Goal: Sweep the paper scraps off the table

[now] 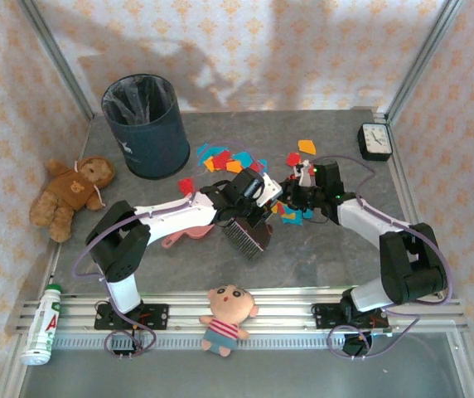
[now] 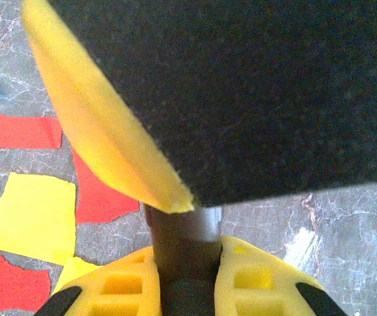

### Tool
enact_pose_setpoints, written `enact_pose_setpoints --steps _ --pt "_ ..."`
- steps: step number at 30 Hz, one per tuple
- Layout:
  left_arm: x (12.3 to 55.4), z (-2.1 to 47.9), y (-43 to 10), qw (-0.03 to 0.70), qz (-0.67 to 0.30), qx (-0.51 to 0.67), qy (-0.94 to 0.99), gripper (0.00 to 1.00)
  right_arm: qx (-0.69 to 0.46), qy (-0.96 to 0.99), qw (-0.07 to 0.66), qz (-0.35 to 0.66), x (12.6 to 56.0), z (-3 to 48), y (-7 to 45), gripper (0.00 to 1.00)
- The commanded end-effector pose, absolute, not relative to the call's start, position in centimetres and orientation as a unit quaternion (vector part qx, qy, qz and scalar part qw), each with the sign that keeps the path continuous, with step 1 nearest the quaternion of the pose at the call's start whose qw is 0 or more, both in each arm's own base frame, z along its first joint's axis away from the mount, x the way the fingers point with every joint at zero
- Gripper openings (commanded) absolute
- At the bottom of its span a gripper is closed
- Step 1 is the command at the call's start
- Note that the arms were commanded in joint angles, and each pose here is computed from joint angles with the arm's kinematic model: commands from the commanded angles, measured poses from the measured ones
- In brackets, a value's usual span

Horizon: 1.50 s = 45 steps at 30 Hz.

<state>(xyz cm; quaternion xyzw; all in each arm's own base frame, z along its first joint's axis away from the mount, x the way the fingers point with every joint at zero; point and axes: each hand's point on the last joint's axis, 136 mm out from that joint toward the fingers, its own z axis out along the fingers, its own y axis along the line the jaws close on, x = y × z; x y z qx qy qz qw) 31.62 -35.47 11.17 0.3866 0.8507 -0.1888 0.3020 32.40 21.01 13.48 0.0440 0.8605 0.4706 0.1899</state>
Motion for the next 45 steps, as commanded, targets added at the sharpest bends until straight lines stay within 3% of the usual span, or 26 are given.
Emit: enact_pose_setpoints --steps 1,4,8,11,21,31,45 --pt "32.0 13.5 -36.4 0.324 -0.199 0.393 0.837 0.18 0.03 0.848 0.224 0.479 32.9 15.5 21.4 0.1" --pt "31.9 13.6 -36.0 0.32 -0.192 0.392 0.841 0.28 0.042 0.848 0.246 0.468 33.3 16.0 20.8 0.07" --pt "31.7 13.9 -34.8 0.316 -0.174 0.386 0.849 0.54 0.065 0.846 0.268 0.456 34.0 16.6 19.8 0.04" --pt "31.4 14.2 -33.4 0.316 -0.154 0.378 0.857 0.58 0.09 0.843 0.281 0.45 34.7 16.9 18.5 0.02" --pt "29.7 12.9 -24.9 0.265 -0.056 0.332 0.903 0.58 0.151 0.845 0.303 0.414 35.8 17.3 13.2 0.0" --pt "28.2 8.5 -19.9 0.179 -0.005 0.284 0.942 0.57 0.173 0.844 0.317 0.395 35.3 18.4 10.1 0.0" --pt "29.4 4.3 -18.8 0.109 0.041 0.263 0.958 0.37 0.158 0.845 0.323 0.396 33.9 19.7 10.2 0.0"
